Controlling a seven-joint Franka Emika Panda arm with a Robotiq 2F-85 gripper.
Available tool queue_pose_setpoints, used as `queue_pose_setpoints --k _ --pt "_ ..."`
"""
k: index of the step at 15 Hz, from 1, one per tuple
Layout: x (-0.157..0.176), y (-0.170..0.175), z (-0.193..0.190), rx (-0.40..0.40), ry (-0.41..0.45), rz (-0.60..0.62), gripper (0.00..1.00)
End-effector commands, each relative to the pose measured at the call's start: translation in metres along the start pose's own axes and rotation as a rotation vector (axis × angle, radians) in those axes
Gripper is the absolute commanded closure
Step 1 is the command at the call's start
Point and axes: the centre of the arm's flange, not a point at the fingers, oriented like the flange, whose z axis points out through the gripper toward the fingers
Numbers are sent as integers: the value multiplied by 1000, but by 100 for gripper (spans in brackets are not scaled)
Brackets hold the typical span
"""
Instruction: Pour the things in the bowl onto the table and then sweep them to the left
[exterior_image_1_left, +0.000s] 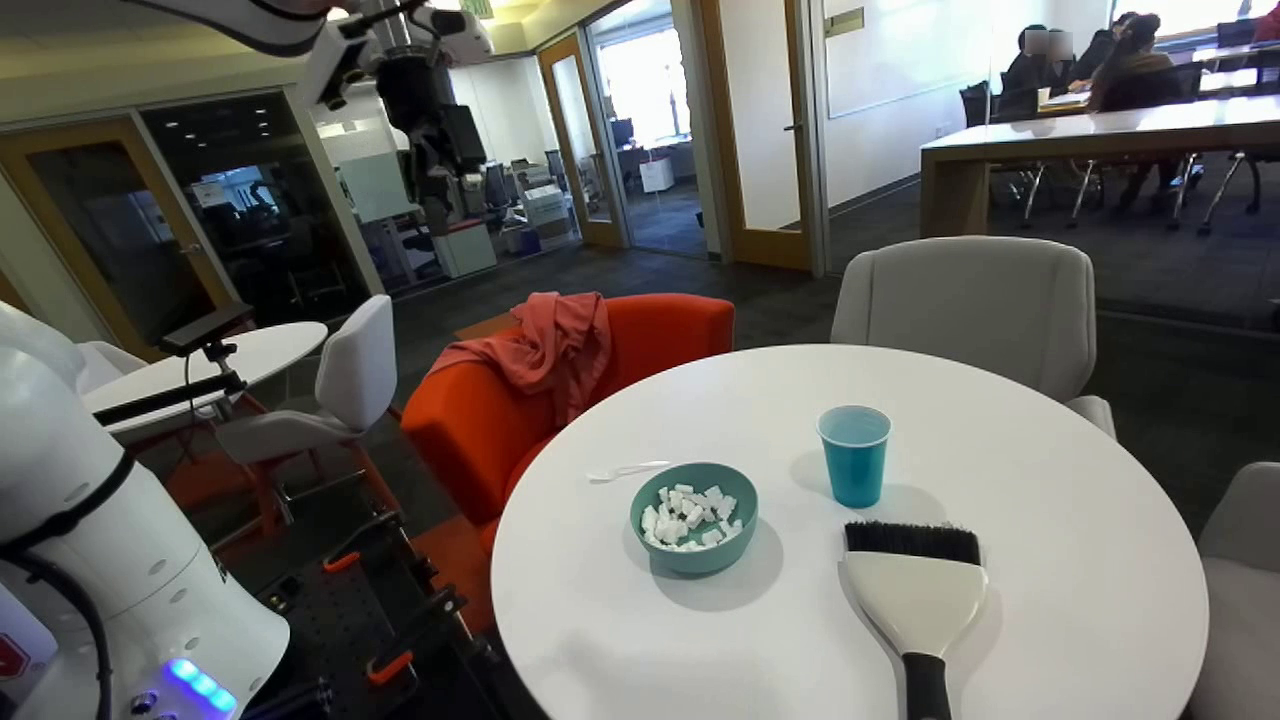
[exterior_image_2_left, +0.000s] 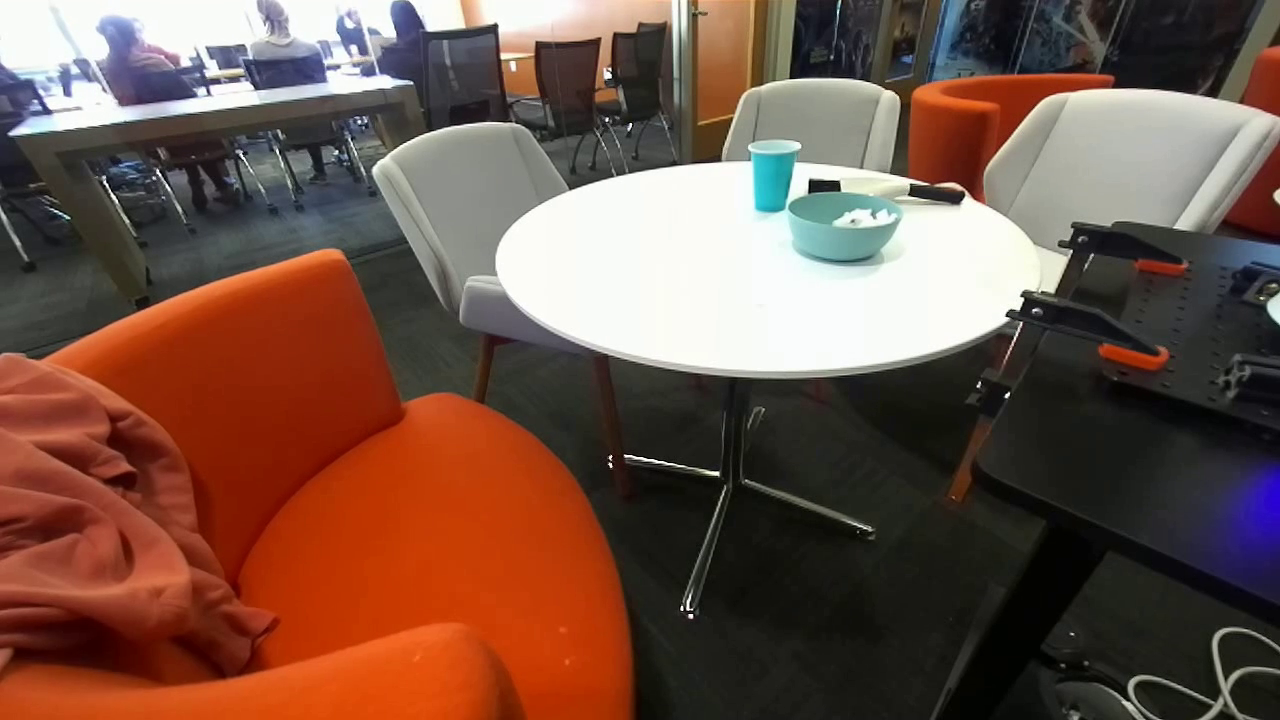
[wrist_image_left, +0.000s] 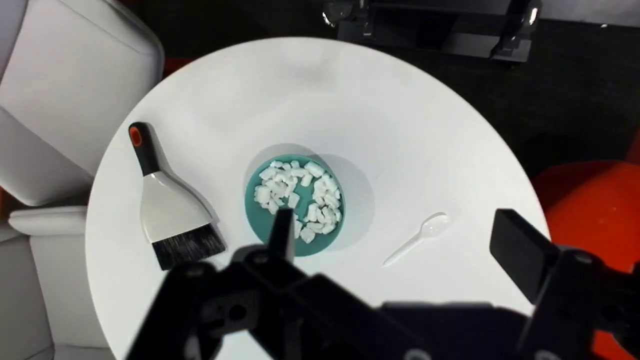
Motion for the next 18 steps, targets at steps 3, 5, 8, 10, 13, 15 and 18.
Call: queue_pose_setpoints --k 3,5,8,10,13,15,18 --pt "23 72 56 62 -23 15 0" --pt "14 66 51 63 -33 29 0" --pt "17 80 70 73 -71 47 0" --pt "17 80 70 72 -72 47 0" --pt "26 83 81 70 -28 33 0" --pt "41 96 100 70 2 13 0" --pt "69 119 139 93 86 -3 0"
